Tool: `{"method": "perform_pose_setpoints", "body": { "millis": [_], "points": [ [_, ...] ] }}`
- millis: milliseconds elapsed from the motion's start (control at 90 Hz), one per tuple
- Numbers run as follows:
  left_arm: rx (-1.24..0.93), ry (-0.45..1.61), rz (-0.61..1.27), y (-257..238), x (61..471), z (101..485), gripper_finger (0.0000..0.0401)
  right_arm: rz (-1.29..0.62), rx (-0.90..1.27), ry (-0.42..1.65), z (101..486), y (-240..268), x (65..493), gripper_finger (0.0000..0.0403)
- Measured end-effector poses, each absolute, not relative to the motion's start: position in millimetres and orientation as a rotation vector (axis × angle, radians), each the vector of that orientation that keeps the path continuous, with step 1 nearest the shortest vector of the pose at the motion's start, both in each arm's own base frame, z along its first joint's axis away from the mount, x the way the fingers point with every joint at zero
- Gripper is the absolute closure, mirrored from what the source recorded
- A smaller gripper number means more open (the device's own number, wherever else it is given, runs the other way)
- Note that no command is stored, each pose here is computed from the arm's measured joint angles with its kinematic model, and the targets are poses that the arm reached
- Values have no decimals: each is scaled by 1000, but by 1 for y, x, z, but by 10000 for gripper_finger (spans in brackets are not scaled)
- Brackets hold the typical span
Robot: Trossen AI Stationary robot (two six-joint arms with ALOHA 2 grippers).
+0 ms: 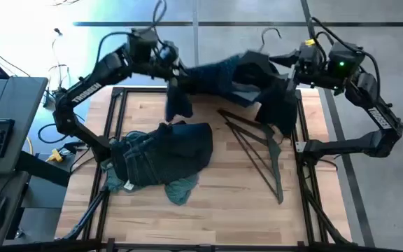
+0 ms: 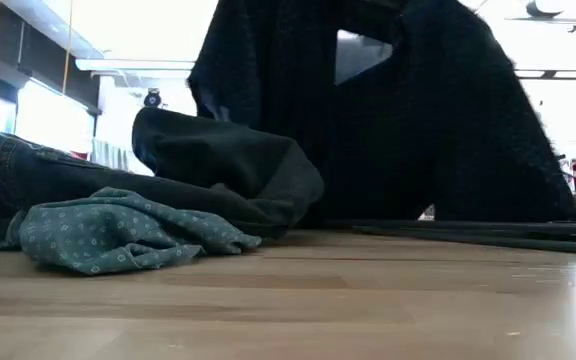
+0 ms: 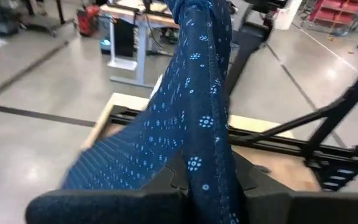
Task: Hang clothes
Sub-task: Unhang the hangered blue polo shirt from the hanger rack
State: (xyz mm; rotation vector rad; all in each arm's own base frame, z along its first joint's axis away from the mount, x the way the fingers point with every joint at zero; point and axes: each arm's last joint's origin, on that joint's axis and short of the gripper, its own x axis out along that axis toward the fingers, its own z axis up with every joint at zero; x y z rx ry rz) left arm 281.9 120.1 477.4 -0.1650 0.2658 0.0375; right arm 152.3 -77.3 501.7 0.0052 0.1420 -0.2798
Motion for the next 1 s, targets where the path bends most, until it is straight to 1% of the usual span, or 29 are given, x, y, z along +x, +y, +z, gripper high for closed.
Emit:
{"method": "perform_pose_setpoints", "body": {
  "millis": [100,156,233,289,367,422,456,500,556,622,656,678,756,822,889,1000],
  "points": [
    [-144,212,-3,98,291,484,391,-250,48,117,503,-76,156,146],
    [-142,187,-20,88,293,489,391,-223,75,71,507,-75,158,146],
    [-110,98,-48,76,292,508,392,-125,89,-36,520,-69,156,146],
    [-80,50,-54,67,289,521,392,-35,80,-162,537,-63,155,148],
    [-36,6,-71,58,281,536,392,54,79,-278,554,-56,153,159],
    [0,-33,-81,54,276,547,388,92,46,-374,569,-52,150,179],
    [25,-50,-85,52,272,553,383,106,31,-410,575,-50,148,198],
    [65,-77,-86,50,266,560,373,127,15,-450,584,-46,148,231],
    [109,-113,-83,48,257,570,359,146,6,-468,592,-44,150,283],
    [148,-134,-49,49,249,576,345,159,-22,-470,599,-43,154,355],
    [161,-130,-25,50,247,577,339,163,-35,-455,600,-43,158,378],
    [174,-121,-12,51,246,577,336,166,-40,-440,601,-43,161,386],
    [214,-57,-4,52,247,571,337,175,-6,-362,598,-43,172,387],
    [219,4,-9,52,250,564,358,144,39,-274,590,-47,184,389],
    [208,44,-14,52,251,559,390,70,88,-171,579,-51,193,395],
    [159,154,52,55,254,544,398,-86,158,29,558,-54,197,401]
  ]
}}
